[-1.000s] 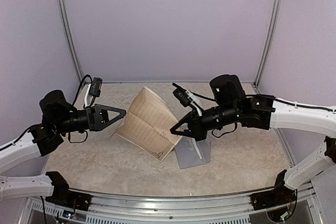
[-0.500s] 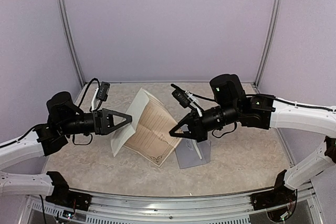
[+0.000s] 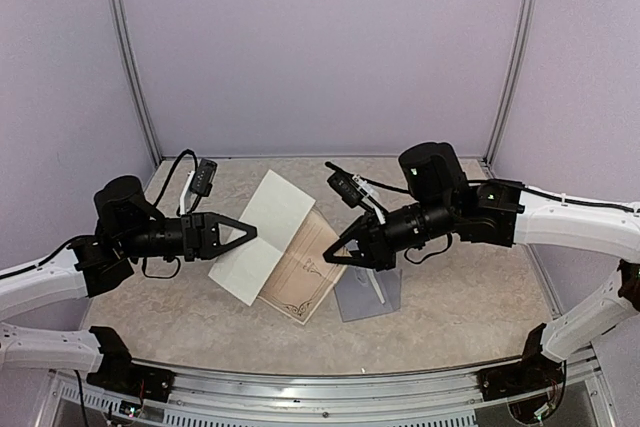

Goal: Place the letter into the envelope and seal it

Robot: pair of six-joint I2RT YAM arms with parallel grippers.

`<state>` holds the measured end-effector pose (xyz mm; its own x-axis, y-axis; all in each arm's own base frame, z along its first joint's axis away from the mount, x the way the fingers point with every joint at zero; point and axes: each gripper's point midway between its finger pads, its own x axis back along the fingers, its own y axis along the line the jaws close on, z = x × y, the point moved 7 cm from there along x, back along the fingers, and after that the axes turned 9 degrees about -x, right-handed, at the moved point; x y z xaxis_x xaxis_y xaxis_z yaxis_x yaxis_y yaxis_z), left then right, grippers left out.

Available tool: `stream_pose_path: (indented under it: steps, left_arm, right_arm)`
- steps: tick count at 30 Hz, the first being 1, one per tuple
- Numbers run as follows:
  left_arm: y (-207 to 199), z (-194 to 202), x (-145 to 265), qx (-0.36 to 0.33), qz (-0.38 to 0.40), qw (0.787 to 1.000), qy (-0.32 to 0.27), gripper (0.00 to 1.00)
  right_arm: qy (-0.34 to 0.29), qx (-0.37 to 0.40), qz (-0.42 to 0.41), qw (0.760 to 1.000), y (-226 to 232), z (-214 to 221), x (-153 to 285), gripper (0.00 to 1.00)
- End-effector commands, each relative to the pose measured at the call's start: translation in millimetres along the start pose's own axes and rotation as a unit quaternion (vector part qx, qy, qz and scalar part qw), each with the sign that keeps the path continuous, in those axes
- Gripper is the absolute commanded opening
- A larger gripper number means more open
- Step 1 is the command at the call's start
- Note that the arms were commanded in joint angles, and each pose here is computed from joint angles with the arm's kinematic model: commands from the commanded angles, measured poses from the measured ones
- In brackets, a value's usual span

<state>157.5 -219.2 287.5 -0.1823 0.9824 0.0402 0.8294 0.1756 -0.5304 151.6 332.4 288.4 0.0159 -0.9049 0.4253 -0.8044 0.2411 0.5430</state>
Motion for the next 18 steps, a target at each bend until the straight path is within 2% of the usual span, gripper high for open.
stream_pose_path:
  steps: [1, 3, 5, 8, 12, 18]
  left_arm:
    - [-5, -1, -1, -0.015, 0.014, 1.0, -0.004, 0.0]
    - [-5, -2, 0, -0.016, 0.016, 1.0, -0.009, 0.0]
    - [-7, -3, 1, -0.015, 0.019, 0.999, -0.022, 0.0]
    - [-13, -6, 4, -0.021, 0.029, 0.998, -0.047, 0.0]
    - [-20, -11, 4, -0.036, 0.035, 0.996, -0.073, 0.0]
    - [-23, -14, 2, -0.044, 0.034, 0.995, -0.088, 0.0]
  right_arm:
    - [-0.03, -0.004, 0.041, 0.999, -3, -10, 9, 0.24]
    - [-0.056, -0.012, 0.049, 0.997, -4, -14, 17, 0.48]
    - [-0.095, -0.031, 0.061, 0.993, -9, -18, 29, 0.69]
    - [-0.161, -0.084, 0.061, 0.982, -21, -15, 45, 0.88]
    - [-0.199, -0.119, -0.004, 0.973, -22, -1, 45, 0.99]
    - [-0.188, -0.094, -0.107, 0.972, 4, 2, 26, 0.99]
